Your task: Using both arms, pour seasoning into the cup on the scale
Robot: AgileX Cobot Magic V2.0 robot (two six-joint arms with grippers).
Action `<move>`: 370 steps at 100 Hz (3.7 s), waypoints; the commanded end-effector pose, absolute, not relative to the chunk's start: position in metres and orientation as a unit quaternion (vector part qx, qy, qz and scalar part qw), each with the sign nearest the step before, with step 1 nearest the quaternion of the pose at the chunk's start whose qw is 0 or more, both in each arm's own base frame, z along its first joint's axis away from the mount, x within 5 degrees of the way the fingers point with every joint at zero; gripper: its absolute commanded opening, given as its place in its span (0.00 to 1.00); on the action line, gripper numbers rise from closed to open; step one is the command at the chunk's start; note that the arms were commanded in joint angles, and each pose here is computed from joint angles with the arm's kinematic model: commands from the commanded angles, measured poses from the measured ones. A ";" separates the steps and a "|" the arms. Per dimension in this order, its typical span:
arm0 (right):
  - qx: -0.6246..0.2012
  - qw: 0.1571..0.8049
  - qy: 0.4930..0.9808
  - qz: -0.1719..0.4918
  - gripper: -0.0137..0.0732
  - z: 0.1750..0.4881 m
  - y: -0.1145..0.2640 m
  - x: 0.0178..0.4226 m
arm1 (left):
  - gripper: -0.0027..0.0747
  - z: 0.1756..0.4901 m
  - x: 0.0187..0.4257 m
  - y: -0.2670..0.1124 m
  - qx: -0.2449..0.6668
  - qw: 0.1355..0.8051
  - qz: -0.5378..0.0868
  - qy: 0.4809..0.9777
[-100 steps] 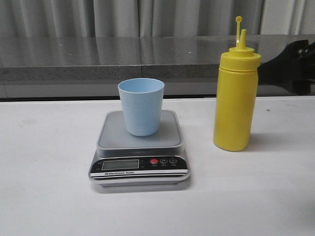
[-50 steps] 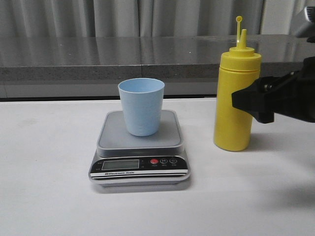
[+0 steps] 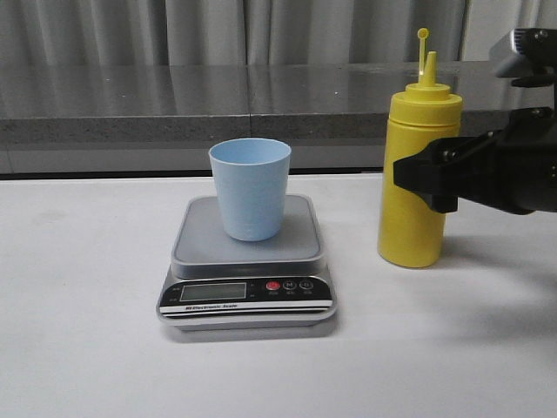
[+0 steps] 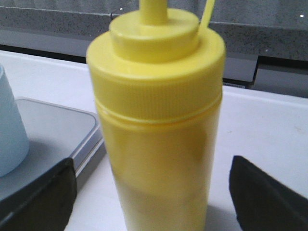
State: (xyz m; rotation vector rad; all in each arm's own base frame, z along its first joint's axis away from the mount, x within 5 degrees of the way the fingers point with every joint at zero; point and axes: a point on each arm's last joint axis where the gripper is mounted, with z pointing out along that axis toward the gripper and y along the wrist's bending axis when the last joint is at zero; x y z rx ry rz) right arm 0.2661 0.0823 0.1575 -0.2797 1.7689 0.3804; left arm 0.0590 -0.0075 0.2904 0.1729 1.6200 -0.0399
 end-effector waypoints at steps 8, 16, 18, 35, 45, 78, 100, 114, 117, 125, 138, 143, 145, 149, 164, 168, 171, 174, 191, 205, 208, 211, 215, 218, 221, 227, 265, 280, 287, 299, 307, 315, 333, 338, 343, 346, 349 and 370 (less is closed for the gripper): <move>-0.115 0.662 0.720 0.175 0.89 0.178 0.085 0.280 | 0.01 0.305 0.059 -0.008 0.073 0.719 -0.020 0.691; -0.115 0.660 0.721 0.175 0.89 0.176 0.087 0.284 | 0.01 0.305 0.059 -0.008 0.073 0.719 -0.020 0.691; -0.115 0.660 0.721 0.175 0.89 0.176 0.087 0.286 | 0.01 0.305 0.059 -0.008 0.073 0.719 -0.020 0.691; -0.115 0.659 0.722 0.175 0.89 0.171 0.090 0.297 | 0.01 0.305 0.059 -0.008 0.073 0.719 -0.020 0.691; -0.115 0.660 0.721 0.175 0.89 0.170 0.091 0.302 | 0.01 0.305 0.059 -0.008 0.073 0.719 -0.020 0.691; -0.116 0.657 0.724 0.174 0.72 0.167 0.092 0.307 | 0.01 0.305 0.059 -0.008 0.073 0.719 -0.020 0.691; -0.132 0.666 0.711 0.182 0.49 0.171 0.095 0.305 | 0.01 0.305 0.059 -0.008 0.073 0.719 -0.020 0.691; -0.173 0.675 0.698 0.166 0.50 0.177 0.097 0.303 | 0.01 0.305 0.059 -0.008 0.073 0.719 -0.020 0.691; -0.181 0.678 0.694 0.161 0.50 0.180 0.097 0.302 | 0.01 0.305 0.059 -0.008 0.073 0.719 -0.020 0.691; -0.200 0.682 0.689 0.140 0.50 0.186 0.097 0.301 | 0.01 0.305 0.059 -0.008 0.073 0.719 -0.020 0.691; -0.236 0.683 0.683 0.106 0.50 0.201 0.097 0.301 | 0.01 0.305 0.059 -0.008 0.073 0.719 -0.020 0.691; -0.256 0.679 0.682 0.089 0.50 0.205 0.098 0.302 | 0.01 0.305 0.059 -0.008 0.073 0.719 -0.020 0.691; -0.262 0.680 0.680 0.085 0.50 0.208 0.098 0.303 | 0.01 0.305 0.059 -0.008 0.073 0.719 -0.020 0.691; -0.276 0.675 0.681 0.074 0.50 0.211 0.099 0.304 | 0.01 0.305 0.059 -0.008 0.073 0.719 -0.020 0.691; -0.328 0.654 0.681 0.043 0.50 0.222 0.103 0.314 | 0.01 0.305 0.059 -0.008 0.073 0.719 -0.020 0.691; -0.344 0.647 0.679 0.035 0.50 0.224 0.104 0.317 | 0.01 0.305 0.059 -0.008 0.073 0.719 -0.020 0.691; -0.355 0.640 0.681 0.026 0.50 0.226 0.106 0.320 | 0.01 0.305 0.059 -0.008 0.073 0.719 -0.020 0.691; -0.366 0.634 0.681 0.018 0.50 0.228 0.107 0.322 | 0.01 0.305 0.059 -0.008 0.073 0.719 -0.020 0.691; -0.427 0.598 0.677 -0.037 0.50 0.241 0.115 0.334 | 0.01 0.305 0.059 -0.008 0.073 0.719 -0.020 0.691; -0.471 0.582 0.659 -0.071 0.50 0.252 0.123 0.339 | 0.01 0.305 0.059 -0.008 0.073 0.719 -0.020 0.691; -0.481 0.580 0.653 -0.077 0.50 0.254 0.125 0.340 | 0.01 0.305 0.059 -0.008 0.073 0.719 -0.020 0.691; -0.489 0.577 0.649 -0.082 0.50 0.255 0.127 0.340 | 0.01 0.305 0.059 -0.008 0.073 0.719 -0.020 0.691; -0.498 0.575 0.643 -0.088 0.50 0.258 0.129 0.341 | 0.01 0.305 0.059 -0.008 0.073 0.719 -0.020 0.691; -0.504 0.573 0.640 -0.092 0.50 0.259 0.131 0.341 | 0.01 0.305 0.059 -0.008 0.073 0.719 -0.020 0.691; -0.509 0.572 0.636 -0.095 0.50 0.260 0.132 0.342 | 0.01 0.305 0.059 -0.008 0.073 0.719 -0.020 0.691; -0.521 0.569 0.628 -0.101 0.50 0.263 0.136 0.342 | 0.01 0.305 0.059 -0.008 0.073 0.719 -0.020 0.691; -0.592 0.531 0.578 -0.181 0.50 0.281 0.146 0.348 | 0.01 0.305 0.059 -0.008 0.073 0.719 -0.020 0.691; -0.617 0.508 0.562 -0.215 0.50 0.282 0.153 0.355 | 0.01 0.305 0.059 -0.008 0.073 0.719 -0.020 0.691; -0.629 0.492 0.555 -0.233 0.50 0.281 0.157 0.359 | 0.01 0.305 0.059 -0.008 0.073 0.719 -0.020 0.691; -0.659 0.466 0.529 -0.263 0.50 0.277 0.166 0.362 | 0.01 0.305 0.059 -0.008 0.073 0.719 -0.020 0.691; -0.674 0.451 0.513 -0.282 0.50 0.275 0.170 0.363 | 0.01 0.305 0.059 -0.008 0.073 0.719 -0.020 0.691; -0.686 0.443 0.496 -0.295 0.50 0.275 0.174 0.362 | 0.01 0.305 0.059 -0.008 0.073 0.719 -0.020 0.691; -0.709 0.413 0.458 -0.343 0.50 0.277 0.178 0.361 | 0.01 0.305 0.059 -0.008 0.073 0.719 -0.020 0.691; -0.713 0.404 0.448 -0.357 0.50 0.277 0.178 0.360 | 0.01 0.305 0.059 -0.008 0.073 0.719 -0.020 0.691; -0.718 0.397 0.437 -0.369 0.50 0.278 0.178 0.361 | 0.01 0.305 0.059 -0.008 0.073 0.719 -0.020 0.691; -0.720 0.394 0.433 -0.373 0.50 0.278 0.177 0.361 | 0.01 0.305 0.059 -0.008 0.073 0.719 -0.020 0.691; -0.722 0.391 0.428 -0.378 0.50 0.278 0.177 0.361 | 0.01 0.305 0.059 -0.008 0.073 0.719 -0.020 0.691; -0.729 0.383 0.409 -0.394 0.50 0.279 0.177 0.362 | 0.01 0.305 0.059 -0.008 0.073 0.719 -0.020 0.691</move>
